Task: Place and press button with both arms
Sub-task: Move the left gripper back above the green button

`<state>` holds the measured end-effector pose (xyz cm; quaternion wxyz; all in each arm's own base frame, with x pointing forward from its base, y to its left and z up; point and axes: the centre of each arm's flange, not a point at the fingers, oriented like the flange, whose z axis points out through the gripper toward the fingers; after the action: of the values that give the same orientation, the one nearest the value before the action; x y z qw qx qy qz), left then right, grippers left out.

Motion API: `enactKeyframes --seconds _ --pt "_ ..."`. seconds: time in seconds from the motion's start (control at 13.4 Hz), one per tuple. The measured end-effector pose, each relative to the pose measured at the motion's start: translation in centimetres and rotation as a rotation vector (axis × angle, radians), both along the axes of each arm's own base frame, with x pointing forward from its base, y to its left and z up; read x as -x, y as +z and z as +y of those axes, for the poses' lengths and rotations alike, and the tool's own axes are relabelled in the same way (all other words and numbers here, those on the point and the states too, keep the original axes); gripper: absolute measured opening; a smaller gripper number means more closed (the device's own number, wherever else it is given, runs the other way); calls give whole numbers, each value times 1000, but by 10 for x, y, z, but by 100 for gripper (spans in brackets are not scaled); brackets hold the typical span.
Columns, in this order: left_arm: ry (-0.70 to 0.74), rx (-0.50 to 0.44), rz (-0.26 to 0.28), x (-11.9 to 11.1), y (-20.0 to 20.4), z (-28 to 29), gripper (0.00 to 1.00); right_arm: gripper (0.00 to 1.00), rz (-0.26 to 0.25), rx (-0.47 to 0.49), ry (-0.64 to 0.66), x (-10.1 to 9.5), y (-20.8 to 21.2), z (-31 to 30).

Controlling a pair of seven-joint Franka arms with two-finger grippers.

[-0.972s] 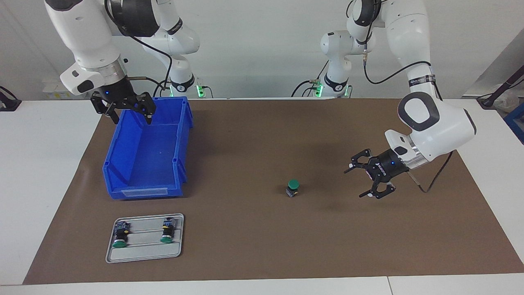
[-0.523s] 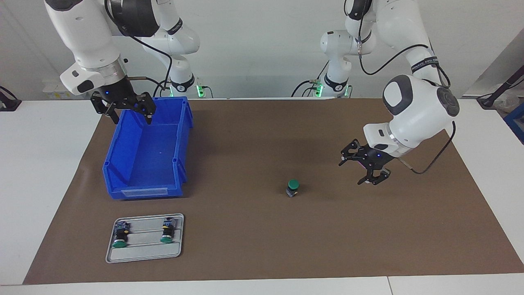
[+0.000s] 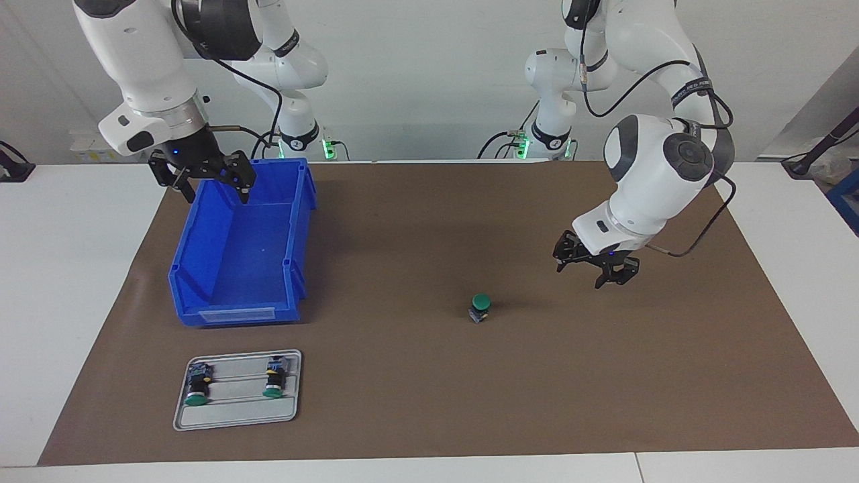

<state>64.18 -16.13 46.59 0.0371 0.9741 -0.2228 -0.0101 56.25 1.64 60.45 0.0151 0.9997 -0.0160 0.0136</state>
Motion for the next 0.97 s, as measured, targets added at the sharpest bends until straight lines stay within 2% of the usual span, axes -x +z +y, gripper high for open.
enactKeyframes --seconds 0.15,0.75,0.9,0.97 --pt "65 -22 -2 4 2 -12 85 100 0 0 0 0 0 0" --pt "175 -34 5 15 2 -47 84 100 0 0 0 0 0 0" --pt "212 -33 2 19 3 -63 81 100 0 0 0 0 0 0" --pt "232 -31 -1 21 4 -70 71 100 0 0 0 0 0 0"
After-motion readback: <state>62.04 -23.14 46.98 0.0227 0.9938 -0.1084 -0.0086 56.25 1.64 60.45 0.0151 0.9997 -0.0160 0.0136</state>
